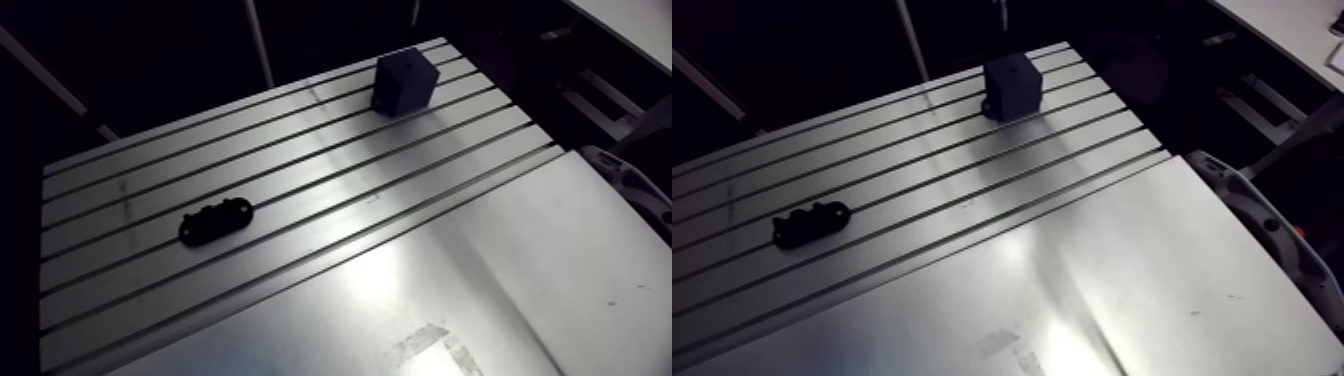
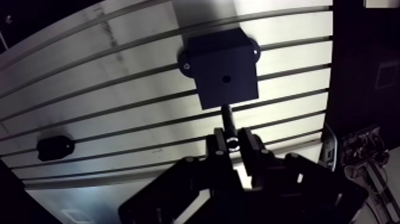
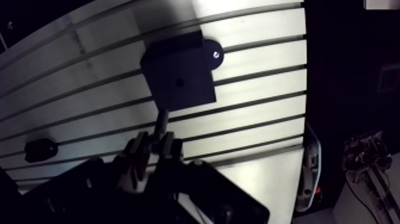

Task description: Pick up the M10 bolt and insert it into the hole until fully seated.

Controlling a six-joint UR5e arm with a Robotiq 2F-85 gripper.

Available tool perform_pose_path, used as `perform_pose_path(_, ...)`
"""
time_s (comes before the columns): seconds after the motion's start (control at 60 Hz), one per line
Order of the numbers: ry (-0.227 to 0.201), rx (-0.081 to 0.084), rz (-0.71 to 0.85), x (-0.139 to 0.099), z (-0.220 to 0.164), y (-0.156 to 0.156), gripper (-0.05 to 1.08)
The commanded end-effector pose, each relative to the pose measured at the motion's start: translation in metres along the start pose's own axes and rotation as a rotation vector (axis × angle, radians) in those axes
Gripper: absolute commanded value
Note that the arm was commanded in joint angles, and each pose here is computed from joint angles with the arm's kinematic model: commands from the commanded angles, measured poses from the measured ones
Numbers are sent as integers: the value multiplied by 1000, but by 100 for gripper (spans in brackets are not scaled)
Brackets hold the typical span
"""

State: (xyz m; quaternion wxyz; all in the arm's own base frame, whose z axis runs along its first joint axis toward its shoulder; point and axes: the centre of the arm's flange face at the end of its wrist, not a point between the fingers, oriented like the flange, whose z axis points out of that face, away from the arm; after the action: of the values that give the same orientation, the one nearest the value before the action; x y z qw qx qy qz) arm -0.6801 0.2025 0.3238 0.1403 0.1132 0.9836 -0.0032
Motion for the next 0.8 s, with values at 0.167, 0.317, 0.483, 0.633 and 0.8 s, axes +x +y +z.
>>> perform_pose_path(0.167, -20, 12, 0, 3, 14, 19, 108)
perform_pose_path(0.317, -6, 11, 0, 5, 17, 18, 108)
perform_pose_path(0.483, 13, 23, -3, 9, 17, 15, 108)
perform_pose_path(0.633, 4, 29, -5, 12, 25, 12, 108)
perform_pose_path(0.8, -4, 32, -4, 17, 31, 12, 108)
